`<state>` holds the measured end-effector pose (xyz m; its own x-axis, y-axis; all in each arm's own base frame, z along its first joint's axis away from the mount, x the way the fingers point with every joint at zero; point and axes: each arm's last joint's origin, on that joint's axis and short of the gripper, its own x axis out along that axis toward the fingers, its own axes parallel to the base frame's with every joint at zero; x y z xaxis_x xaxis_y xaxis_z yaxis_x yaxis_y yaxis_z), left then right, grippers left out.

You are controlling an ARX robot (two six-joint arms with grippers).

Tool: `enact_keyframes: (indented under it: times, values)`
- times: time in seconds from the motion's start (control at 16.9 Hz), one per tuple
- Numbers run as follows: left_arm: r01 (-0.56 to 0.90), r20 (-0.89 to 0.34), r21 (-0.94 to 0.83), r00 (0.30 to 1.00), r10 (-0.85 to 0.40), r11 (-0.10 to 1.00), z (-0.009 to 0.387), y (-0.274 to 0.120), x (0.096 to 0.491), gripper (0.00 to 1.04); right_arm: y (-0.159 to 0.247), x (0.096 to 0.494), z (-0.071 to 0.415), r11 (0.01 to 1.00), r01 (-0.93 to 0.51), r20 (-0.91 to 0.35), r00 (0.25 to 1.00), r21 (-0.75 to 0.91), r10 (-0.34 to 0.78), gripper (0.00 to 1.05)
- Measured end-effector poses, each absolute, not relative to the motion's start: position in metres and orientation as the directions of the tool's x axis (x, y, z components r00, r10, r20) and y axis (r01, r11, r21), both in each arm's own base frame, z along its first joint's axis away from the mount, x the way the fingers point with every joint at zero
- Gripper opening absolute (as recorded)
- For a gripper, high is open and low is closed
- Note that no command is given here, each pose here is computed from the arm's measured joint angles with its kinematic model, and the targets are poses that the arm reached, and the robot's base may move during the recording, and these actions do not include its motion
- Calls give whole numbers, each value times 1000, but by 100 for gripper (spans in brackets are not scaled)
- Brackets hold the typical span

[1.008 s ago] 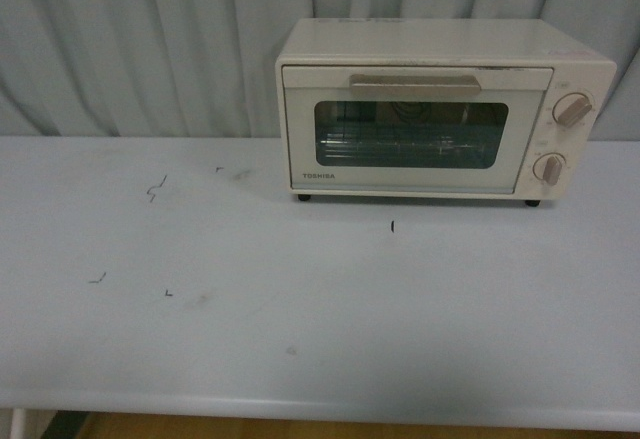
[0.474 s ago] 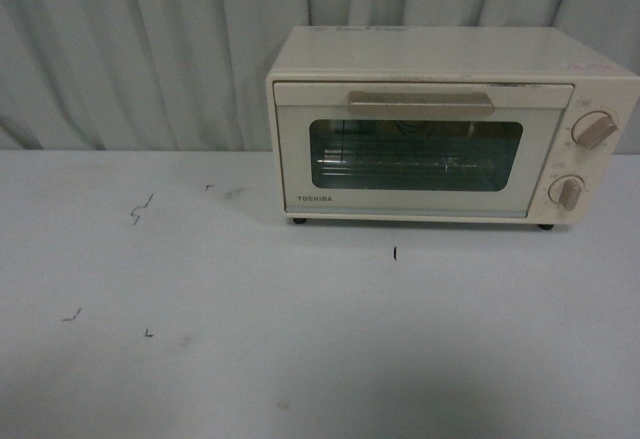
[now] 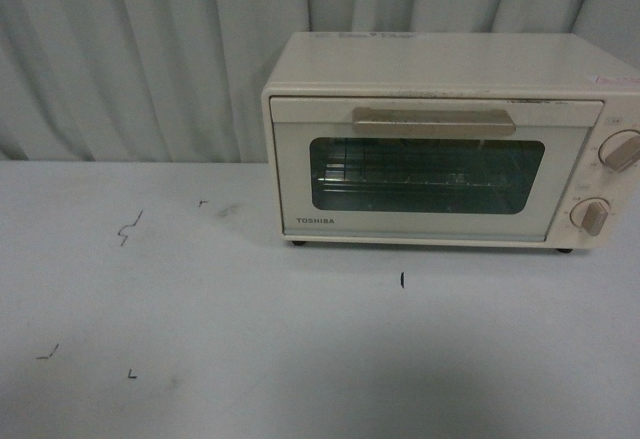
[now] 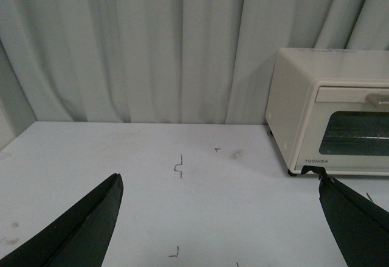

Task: Open oven

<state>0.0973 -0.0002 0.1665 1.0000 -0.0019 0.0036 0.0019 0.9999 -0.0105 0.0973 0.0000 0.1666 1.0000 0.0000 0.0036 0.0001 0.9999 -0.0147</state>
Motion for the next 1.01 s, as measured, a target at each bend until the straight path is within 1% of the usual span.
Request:
enact_keyframes:
  times: [0.24, 0.3, 0.36, 0.42, 0.53, 0.65, 0.77, 0.89, 1.01]
  values:
    - [2, 4, -10, 1000, -2, 1000, 166, 0, 97, 98, 0, 97, 167, 1000, 0, 4, 1000, -15, 0, 98]
    - [-1, -13, -11, 1000, 1, 1000, 165, 0, 97, 98, 0, 97, 167, 1000, 0, 4, 1000, -15, 0, 98]
    - [-15, -233, -21, 972, 10, 1000, 165, -2, 98, 98, 0, 97, 167, 1000, 1, 3, 1000, -14, -1, 98]
    - [-3, -388, -48, 921, -16, 999, 172, -5, 106, 98, 0, 97, 167, 1000, 0, 4, 1000, -14, 0, 98]
    - [37, -389, -133, 917, -86, 990, 177, -14, 129, 98, 0, 97, 167, 1000, 0, 4, 1000, -15, 0, 98]
    - [21, -403, -211, 909, -107, 977, 172, -23, 163, 98, 0, 97, 167, 1000, 0, 4, 1000, -15, 0, 98]
    - [34, -399, -295, 904, -155, 955, 169, -34, 198, 98, 0, 97, 167, 1000, 0, 4, 1000, -15, 0, 98]
    - [11, -432, -357, 885, -176, 934, 160, -45, 228, 98, 0, 97, 167, 1000, 0, 4, 1000, -14, 0, 98]
    - [6, -477, -398, 853, -213, 917, 146, -66, 250, 98, 0, 97, 167, 1000, 0, 4, 1000, -14, 0, 98]
